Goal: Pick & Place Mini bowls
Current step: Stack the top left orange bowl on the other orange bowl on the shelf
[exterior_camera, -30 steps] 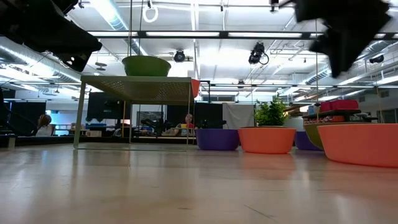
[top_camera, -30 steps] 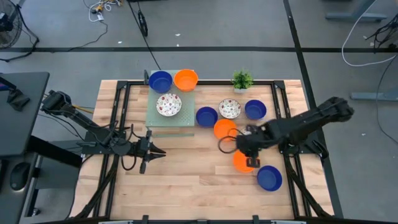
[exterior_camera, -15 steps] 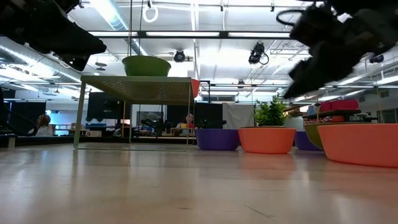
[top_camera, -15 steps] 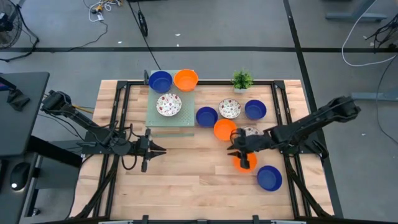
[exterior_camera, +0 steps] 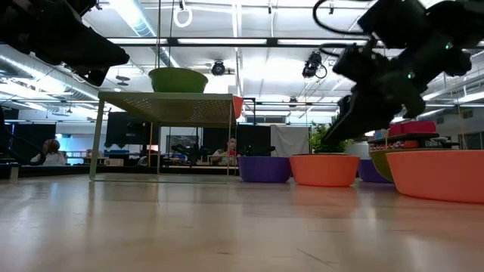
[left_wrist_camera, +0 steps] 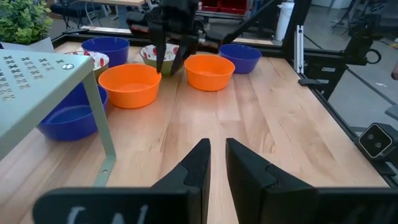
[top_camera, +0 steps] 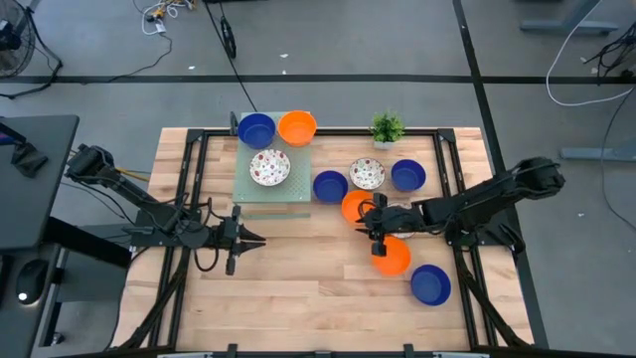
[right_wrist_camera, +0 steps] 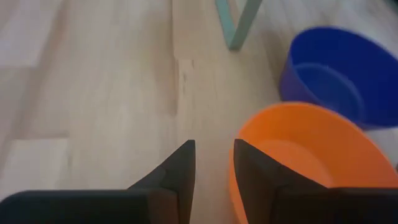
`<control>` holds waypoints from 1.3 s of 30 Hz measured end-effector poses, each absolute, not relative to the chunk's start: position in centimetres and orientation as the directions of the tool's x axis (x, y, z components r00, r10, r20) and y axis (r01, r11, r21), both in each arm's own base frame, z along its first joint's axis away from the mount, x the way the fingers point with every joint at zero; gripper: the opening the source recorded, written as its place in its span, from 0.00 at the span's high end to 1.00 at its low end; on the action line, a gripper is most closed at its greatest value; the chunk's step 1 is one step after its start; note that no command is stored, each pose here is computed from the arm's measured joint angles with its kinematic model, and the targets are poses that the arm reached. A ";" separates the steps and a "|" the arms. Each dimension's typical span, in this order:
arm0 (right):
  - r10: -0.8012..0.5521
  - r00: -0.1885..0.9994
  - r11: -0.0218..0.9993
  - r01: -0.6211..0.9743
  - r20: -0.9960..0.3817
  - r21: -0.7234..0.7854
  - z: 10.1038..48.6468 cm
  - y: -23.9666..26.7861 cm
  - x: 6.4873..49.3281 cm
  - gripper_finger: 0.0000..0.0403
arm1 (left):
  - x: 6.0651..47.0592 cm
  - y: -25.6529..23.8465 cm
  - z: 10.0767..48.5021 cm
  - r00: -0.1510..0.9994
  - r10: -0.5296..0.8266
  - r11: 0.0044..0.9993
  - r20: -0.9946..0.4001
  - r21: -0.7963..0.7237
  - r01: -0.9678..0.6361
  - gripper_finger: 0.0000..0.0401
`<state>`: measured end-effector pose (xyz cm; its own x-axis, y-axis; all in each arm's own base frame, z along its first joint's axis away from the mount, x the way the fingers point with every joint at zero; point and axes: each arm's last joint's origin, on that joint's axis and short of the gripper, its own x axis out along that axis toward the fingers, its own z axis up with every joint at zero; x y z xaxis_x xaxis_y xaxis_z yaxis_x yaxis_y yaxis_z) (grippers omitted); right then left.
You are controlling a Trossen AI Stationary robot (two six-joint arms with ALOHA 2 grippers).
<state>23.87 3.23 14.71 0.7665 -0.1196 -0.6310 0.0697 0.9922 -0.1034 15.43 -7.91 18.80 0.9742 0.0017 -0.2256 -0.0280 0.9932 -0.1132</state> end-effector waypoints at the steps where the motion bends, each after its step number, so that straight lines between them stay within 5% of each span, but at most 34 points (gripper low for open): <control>1: -0.124 0.758 0.992 0.073 -0.641 -0.107 14.4 3.1 23.9 0.72 | 15.4 -7.9 18.8 0.974 0.002 0.993 -0.225 -0.114 -0.028 0.87; 12: -0.163 0.701 0.986 0.094 -0.694 -0.136 12.7 2.4 24.2 0.74 | 15.4 -7.9 18.8 0.974 0.002 0.993 -0.226 -0.114 -0.028 0.87; 19: -0.110 0.710 0.992 0.039 -0.695 -0.117 12.8 2.6 24.4 0.96 | 15.4 -7.9 18.8 0.974 0.001 0.993 -0.226 -0.114 -0.028 0.87; 22: -0.049 0.730 0.996 -0.011 -0.682 -0.083 13.7 3.3 25.1 0.97 | 15.4 -7.9 18.8 0.974 0.001 0.993 -0.226 -0.114 -0.028 0.87; 30: 0.029 0.820 0.964 -0.174 -0.571 -0.200 20.5 5.7 29.1 0.99 | 15.4 -7.9 18.8 0.974 0.002 0.993 -0.226 -0.114 -0.028 0.87; 39: -0.060 0.914 0.854 -0.161 -0.402 -0.494 32.3 2.5 33.7 0.99 | 15.4 -7.9 18.8 0.974 0.001 0.993 -0.225 -0.114 -0.028 0.87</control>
